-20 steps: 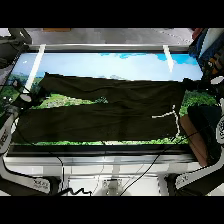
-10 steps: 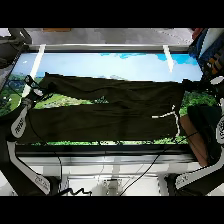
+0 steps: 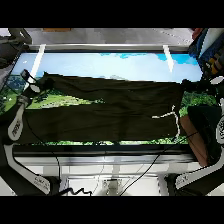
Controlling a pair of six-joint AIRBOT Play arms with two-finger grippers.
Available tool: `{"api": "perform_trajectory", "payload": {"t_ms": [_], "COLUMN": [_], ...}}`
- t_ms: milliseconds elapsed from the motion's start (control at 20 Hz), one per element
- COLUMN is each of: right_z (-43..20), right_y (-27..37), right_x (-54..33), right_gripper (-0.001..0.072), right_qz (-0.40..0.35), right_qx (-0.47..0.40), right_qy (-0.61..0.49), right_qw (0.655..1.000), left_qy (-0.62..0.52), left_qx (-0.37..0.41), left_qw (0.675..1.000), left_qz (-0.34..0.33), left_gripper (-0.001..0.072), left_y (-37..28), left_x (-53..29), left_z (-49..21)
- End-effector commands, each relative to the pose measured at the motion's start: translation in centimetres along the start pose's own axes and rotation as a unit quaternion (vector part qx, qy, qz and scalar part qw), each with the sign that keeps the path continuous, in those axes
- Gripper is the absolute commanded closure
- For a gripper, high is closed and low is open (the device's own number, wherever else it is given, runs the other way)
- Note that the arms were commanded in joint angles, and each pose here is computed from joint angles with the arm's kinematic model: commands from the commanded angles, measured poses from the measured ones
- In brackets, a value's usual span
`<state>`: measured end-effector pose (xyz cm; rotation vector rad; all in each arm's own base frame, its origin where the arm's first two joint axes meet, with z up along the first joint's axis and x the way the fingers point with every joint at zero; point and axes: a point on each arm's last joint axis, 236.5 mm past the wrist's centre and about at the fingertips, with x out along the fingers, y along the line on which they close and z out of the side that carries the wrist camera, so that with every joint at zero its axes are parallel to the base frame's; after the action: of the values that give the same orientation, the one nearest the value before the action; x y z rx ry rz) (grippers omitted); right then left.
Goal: Fold the clothes and pants, and hang the long-sleeved shirts on hangers.
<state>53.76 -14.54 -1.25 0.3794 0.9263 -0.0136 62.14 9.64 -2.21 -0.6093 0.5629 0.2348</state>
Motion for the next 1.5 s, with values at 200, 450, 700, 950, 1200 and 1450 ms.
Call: {"api": "perform_trajectory", "payload": {"t_ms": [200, 450, 700, 950, 1200, 1450], "right_z": [-0.4, -0.5, -0.7, -0.7, -0.7, -0.7], "right_y": [0.2, 0.2, -0.1, -0.2, -0.2, -0.2], "right_x": [0.0, 0.0, 0.0, 0.0, 0.0, 0.0], "right_gripper": [0.0689, 0.0688, 0.0688, 0.0688, 0.0688, 0.0688], "right_qz": [0.003, 0.003, -0.003, -0.005, -0.005, -0.005], "right_qx": [-0.001, -0.003, -0.008, -0.009, -0.011, -0.011], "right_qy": [0.009, 0.012, 0.015, 0.015, 0.015, 0.016], "right_qw": [1.0, 1.0, 1.0, 1.0, 1.0, 1.0], "left_qy": [-0.026, 0.179, 0.256, 0.246, 0.267, 0.275], "left_qx": [0.255, 0.407, 0.398, 0.252, 0.143, 0.089], "left_qw": [0.964, 0.891, 0.876, 0.924, 0.934, 0.941], "left_qz": [0.065, 0.088, 0.09, 0.151, 0.186, 0.178], "left_gripper": [0.0675, 0.0675, 0.0106, 0.0126, 0.0165, 0.0174], "left_y": [-2.3, 2.2, 5.0, 8.0, 13.0, 14.3], "left_x": [-12.7, -13.6, -10.7, -11.1, -14.3, -15.2], "left_z": [8.0, -0.1, -4.9, -4.1, -2.9, -3.3]}}
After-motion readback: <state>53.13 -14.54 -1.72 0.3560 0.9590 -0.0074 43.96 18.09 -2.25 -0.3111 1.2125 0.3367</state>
